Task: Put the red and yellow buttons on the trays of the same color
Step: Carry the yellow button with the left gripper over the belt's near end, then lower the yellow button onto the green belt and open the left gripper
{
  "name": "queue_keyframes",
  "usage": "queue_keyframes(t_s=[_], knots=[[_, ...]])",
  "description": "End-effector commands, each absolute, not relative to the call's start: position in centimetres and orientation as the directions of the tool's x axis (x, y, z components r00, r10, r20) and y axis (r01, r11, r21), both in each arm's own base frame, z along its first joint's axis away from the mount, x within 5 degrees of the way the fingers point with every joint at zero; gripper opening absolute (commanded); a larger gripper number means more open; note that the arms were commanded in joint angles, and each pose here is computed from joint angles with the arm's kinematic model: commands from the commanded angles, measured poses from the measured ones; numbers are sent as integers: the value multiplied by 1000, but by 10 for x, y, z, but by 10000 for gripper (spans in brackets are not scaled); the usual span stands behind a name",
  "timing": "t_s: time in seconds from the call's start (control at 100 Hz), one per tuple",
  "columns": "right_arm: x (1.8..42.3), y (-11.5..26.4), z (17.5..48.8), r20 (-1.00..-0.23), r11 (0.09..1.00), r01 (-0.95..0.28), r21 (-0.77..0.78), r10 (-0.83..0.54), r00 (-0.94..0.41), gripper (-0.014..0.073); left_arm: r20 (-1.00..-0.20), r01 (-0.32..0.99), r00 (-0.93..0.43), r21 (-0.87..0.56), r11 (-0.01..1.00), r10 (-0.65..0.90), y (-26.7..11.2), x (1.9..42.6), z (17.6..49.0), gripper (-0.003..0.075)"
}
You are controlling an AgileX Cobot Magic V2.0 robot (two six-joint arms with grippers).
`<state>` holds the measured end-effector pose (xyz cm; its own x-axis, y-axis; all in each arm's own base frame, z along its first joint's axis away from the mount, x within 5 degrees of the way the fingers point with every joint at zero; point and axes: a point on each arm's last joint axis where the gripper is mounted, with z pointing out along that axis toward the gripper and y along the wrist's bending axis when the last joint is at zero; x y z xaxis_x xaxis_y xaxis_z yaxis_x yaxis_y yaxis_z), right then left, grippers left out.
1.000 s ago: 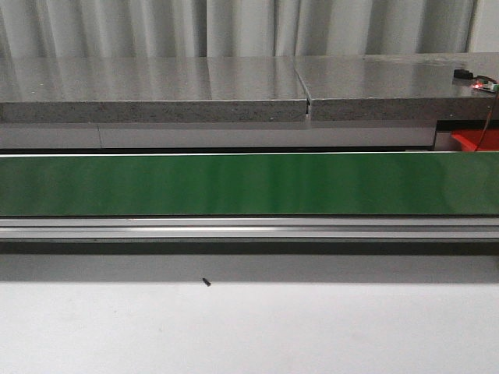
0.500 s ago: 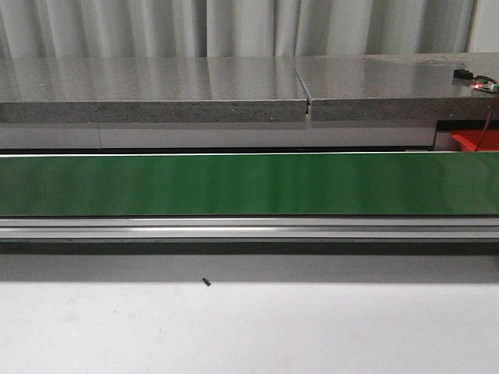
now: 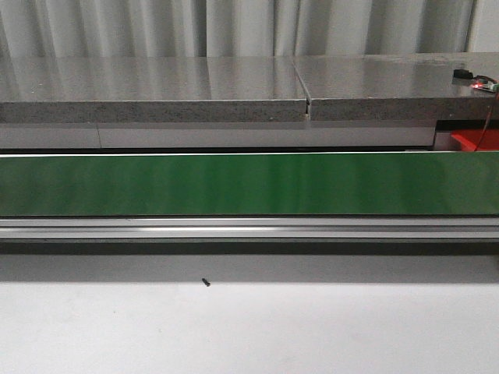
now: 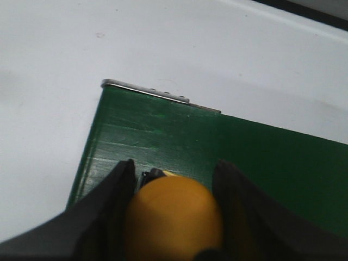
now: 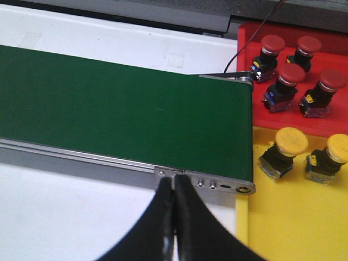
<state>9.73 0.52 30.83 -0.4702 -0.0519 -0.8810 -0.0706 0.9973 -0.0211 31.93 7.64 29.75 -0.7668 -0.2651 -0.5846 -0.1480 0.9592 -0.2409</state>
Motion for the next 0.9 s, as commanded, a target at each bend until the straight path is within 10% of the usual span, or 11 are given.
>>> queue_keyframes(t_s=[0.0,0.89], knots=[[100,4,322,-918,998,-57,-35,-55,-393,-68,-685,-110,-691,-217,970,-232,65,321,322,136],[100,4,322,-918,998,-57,-35,-55,-393,-68,-617,-136,-749,-211,968,-240,63,344,267,136]])
